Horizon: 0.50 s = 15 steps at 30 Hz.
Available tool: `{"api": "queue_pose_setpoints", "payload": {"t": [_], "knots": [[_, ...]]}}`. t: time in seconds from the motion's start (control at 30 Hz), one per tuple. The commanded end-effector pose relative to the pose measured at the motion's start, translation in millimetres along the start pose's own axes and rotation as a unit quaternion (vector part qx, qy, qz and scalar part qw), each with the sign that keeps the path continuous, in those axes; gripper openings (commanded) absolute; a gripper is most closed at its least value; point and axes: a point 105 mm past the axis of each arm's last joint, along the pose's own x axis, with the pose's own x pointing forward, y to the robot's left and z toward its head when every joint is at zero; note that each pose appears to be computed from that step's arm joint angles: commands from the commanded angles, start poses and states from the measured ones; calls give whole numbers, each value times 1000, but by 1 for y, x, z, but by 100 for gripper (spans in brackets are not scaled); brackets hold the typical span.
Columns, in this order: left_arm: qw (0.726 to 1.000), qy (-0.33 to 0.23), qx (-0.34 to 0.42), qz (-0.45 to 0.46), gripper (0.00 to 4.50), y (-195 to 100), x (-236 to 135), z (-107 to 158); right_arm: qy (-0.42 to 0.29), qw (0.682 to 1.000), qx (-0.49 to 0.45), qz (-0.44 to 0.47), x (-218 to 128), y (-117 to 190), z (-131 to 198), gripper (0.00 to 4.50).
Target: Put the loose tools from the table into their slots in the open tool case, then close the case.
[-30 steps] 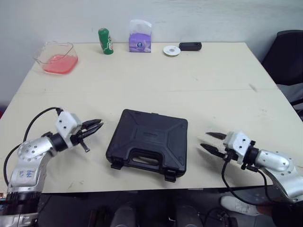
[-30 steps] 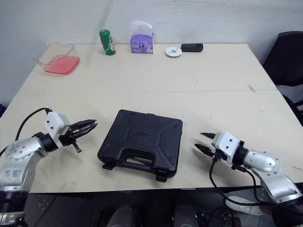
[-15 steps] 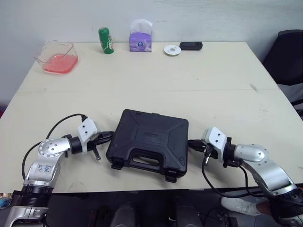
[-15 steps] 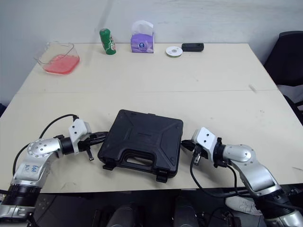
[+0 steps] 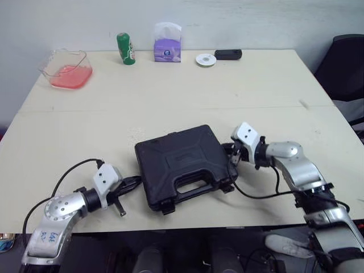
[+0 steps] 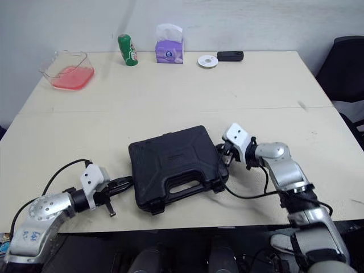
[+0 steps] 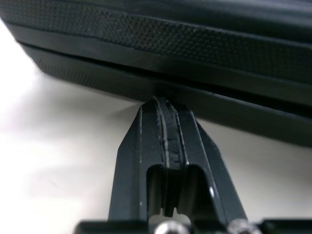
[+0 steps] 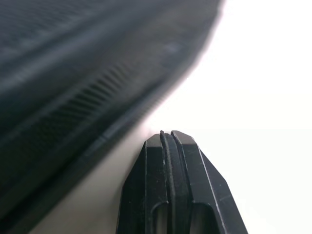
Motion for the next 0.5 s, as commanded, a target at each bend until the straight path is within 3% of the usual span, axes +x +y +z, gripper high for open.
{"api": "queue_pose_setpoints", "payload": {"t": [0.03,0.2,0.27,0.37,0.5], "knots": [[999,-31,4,10,0,-2,-6,13,-29,999,-35,-12,-17,-15,14,2],[997,-62,-10,33,0,26,-29,22,-71,995,-56,-37,-62,-24,12,2],[996,-72,-9,57,0,53,-35,29,-62,998,-23,-2,-83,-8,0,2],[996,-67,-11,60,0,70,-33,34,-57,998,4,32,-98,9,-5,2],[997,-35,6,74,0,104,0,39,-10,993,51,106,-116,59,-26,2]]}}
